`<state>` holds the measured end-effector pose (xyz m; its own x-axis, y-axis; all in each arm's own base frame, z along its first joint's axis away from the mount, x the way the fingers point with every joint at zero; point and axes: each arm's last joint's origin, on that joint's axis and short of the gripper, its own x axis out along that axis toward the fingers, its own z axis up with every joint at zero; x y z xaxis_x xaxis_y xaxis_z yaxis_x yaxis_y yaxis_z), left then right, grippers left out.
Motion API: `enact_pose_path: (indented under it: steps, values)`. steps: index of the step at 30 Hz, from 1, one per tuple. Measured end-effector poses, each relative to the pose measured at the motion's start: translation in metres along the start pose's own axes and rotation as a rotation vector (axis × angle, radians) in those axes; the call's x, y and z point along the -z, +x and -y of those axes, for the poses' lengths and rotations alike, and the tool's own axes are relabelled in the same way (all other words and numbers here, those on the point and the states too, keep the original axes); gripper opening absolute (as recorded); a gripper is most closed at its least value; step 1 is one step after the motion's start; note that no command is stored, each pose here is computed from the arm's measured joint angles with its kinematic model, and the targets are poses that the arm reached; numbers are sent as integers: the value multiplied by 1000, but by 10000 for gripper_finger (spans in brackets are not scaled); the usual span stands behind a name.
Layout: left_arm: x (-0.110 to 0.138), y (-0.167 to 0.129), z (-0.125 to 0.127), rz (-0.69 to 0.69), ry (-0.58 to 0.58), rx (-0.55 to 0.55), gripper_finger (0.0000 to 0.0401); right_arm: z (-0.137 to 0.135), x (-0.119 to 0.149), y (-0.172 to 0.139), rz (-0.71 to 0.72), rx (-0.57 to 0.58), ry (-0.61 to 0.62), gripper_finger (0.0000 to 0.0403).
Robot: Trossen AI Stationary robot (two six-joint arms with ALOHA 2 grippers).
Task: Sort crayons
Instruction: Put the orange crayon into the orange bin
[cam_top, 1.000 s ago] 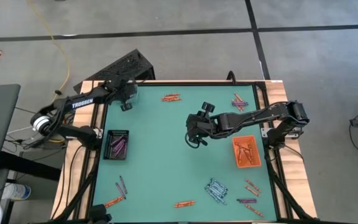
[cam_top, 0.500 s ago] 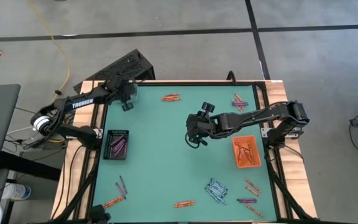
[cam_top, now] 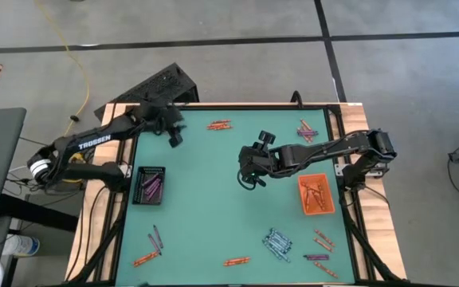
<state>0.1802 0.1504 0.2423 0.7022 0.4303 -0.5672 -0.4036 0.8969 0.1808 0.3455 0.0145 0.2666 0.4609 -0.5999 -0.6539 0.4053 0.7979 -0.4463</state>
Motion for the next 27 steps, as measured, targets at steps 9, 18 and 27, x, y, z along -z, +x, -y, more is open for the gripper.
enact_pose_path:
  steps: [9, 18, 27]
  values:
    - [-1, 5, 75, 47, 150, 347, 132, 0, -2, 0, 15, -3, 13, 148]
    - [22, 7, 131, 115, 246, 450, 132, -4, -4, 1, 8, -170, 6, 148]
    - [43, 4, 157, 154, 267, 453, 132, -3, -4, 9, -11, -228, 19, 148]
